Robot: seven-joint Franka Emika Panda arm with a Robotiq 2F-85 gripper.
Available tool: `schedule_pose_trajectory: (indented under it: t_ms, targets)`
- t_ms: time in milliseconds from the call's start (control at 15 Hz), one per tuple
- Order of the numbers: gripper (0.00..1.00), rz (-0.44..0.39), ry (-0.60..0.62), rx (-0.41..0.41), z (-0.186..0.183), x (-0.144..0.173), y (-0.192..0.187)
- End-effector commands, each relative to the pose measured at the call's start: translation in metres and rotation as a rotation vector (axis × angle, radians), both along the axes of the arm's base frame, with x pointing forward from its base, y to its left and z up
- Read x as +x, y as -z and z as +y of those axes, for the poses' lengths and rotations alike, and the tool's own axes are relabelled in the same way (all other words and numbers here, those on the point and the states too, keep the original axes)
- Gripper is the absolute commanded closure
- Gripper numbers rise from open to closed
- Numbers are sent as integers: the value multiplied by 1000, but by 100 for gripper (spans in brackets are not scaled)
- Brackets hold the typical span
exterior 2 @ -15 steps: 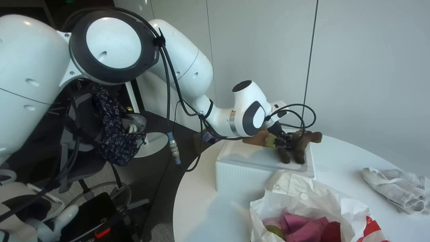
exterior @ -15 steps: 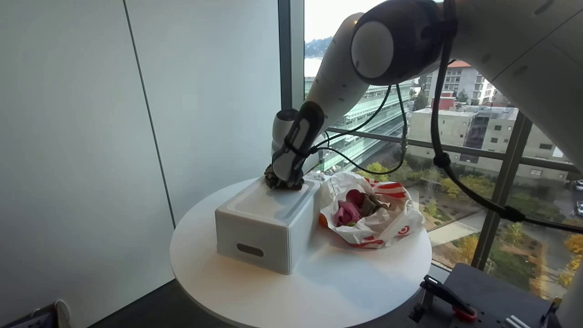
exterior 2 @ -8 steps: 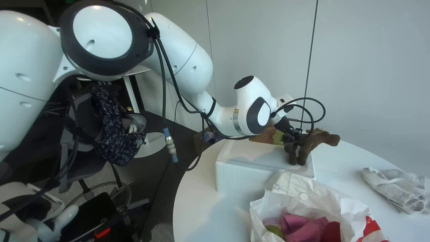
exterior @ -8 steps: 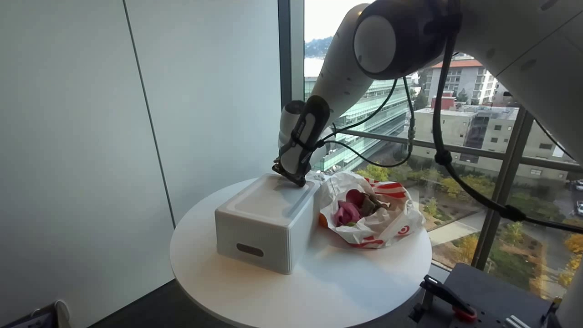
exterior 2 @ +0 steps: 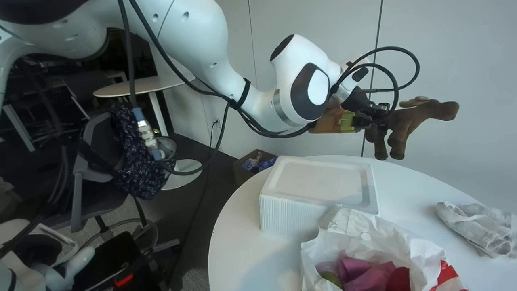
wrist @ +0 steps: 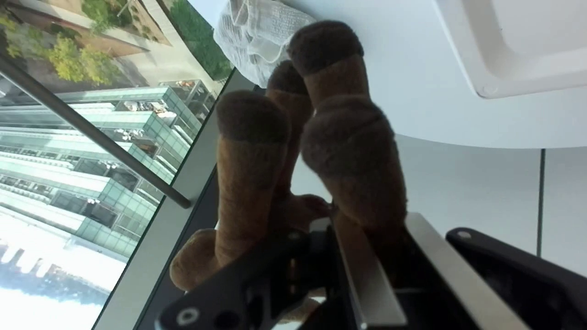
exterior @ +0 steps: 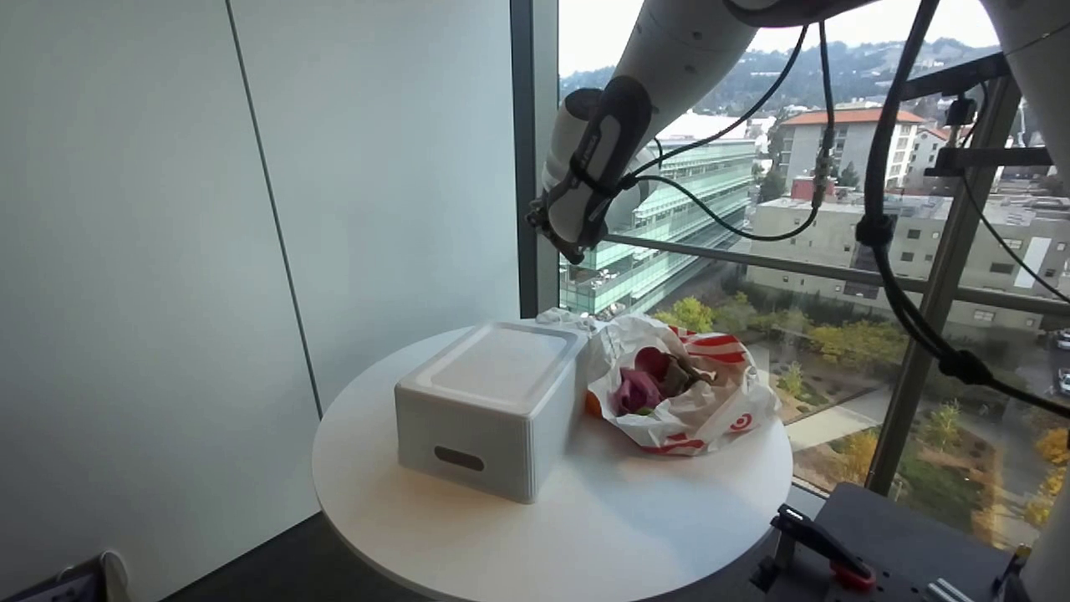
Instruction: Pick up the objects from the top of the white container and put them in the plastic bag.
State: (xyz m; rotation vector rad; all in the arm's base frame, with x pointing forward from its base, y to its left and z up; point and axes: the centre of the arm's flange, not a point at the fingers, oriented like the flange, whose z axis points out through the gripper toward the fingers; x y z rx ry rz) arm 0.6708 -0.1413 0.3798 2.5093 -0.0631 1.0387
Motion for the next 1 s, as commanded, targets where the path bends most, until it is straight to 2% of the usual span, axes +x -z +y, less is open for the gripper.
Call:
schedule_pose_trajectory:
  t_ms: [0,267,467,733,933]
  targets:
    - [93,164,132,0,-15,-79,-46]
    - [93,453,212,8,-47,-152,-50]
    - [94,654,221,64,-55,-171,-10]
    - [95,803,195,131,-38,-178,57]
    - [94,835,136,146,-18,-169,100]
